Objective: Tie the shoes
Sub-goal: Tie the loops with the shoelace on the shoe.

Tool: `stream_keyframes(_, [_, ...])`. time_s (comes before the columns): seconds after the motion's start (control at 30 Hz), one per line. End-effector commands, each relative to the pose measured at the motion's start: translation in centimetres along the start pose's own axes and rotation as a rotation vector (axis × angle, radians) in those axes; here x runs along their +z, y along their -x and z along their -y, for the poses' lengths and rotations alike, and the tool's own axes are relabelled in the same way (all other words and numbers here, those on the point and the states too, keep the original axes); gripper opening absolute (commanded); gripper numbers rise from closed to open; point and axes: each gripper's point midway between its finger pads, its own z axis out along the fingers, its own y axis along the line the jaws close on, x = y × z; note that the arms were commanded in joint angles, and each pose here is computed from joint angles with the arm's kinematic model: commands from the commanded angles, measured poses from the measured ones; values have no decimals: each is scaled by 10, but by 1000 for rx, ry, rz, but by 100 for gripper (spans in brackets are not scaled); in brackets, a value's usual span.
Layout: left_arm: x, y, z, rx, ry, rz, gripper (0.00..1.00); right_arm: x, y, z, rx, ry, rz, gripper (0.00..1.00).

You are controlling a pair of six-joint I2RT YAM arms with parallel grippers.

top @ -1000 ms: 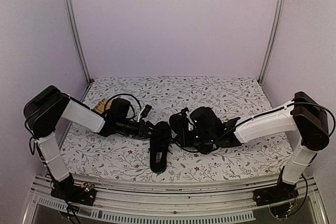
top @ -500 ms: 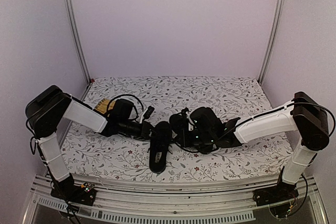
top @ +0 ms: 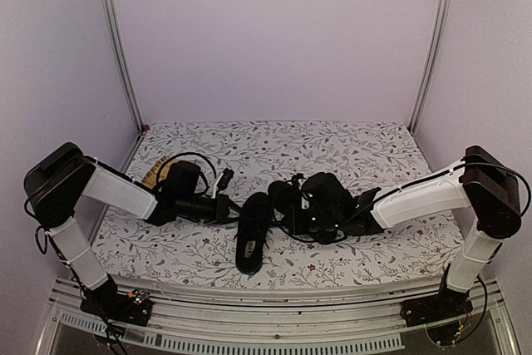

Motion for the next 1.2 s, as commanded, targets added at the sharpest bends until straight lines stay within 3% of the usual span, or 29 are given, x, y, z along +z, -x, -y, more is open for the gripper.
stream_keyframes(0.0, [-7, 6, 5, 18, 12, 64, 0, -1, 1, 14, 22, -49, 9, 2])
stream_keyframes(0.47, [-31, 5, -17, -27, 104, 163, 0, 4, -13, 35, 56, -105, -23, 2])
stream_keyframes(1.17, [-65, -5, -59, -120, 201, 218, 0, 11, -21, 55, 86, -162, -44, 2])
